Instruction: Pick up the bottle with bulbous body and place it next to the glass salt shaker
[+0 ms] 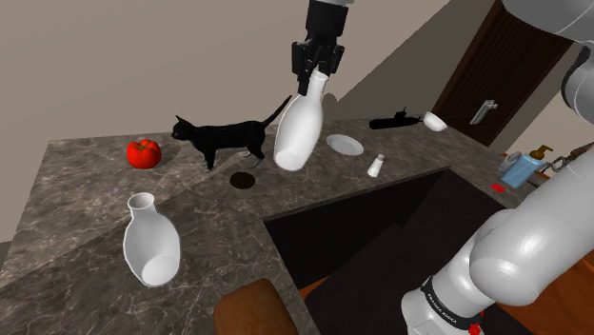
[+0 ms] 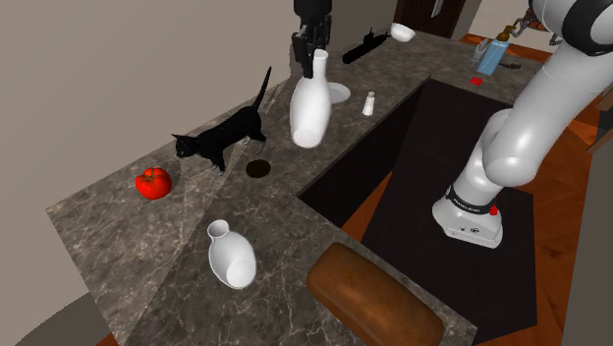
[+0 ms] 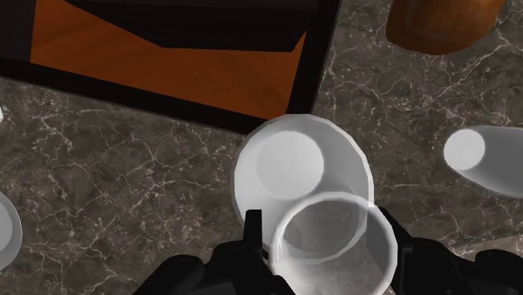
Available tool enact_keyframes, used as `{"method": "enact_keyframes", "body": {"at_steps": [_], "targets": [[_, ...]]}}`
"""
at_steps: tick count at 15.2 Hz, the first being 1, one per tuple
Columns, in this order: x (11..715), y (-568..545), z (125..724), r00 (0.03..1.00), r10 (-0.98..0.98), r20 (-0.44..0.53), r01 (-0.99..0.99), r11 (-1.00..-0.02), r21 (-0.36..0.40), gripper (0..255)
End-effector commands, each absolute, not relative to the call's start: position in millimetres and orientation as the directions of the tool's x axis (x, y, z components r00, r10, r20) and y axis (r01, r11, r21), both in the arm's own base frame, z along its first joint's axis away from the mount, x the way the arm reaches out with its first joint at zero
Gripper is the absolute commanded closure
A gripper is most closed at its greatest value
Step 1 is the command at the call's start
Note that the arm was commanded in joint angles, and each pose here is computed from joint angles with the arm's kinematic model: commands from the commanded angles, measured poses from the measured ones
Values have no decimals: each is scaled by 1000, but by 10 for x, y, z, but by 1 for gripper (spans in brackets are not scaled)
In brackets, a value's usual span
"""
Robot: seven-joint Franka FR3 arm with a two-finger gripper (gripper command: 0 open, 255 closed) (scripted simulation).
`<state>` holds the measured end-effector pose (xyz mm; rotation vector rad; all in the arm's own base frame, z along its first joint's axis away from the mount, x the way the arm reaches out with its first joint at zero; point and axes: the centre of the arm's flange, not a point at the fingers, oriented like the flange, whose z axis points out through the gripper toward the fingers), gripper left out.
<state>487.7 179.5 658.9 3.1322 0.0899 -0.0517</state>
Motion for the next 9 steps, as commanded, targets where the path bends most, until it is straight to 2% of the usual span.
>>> {"method": "enact_keyframes", "body": {"at_steps": [1,9], "targets": [[4844,1525,6613,998,59,-33,59,-998,6,255],[4837,501,6872,998,59,-33,59,-998,6,255]]}}
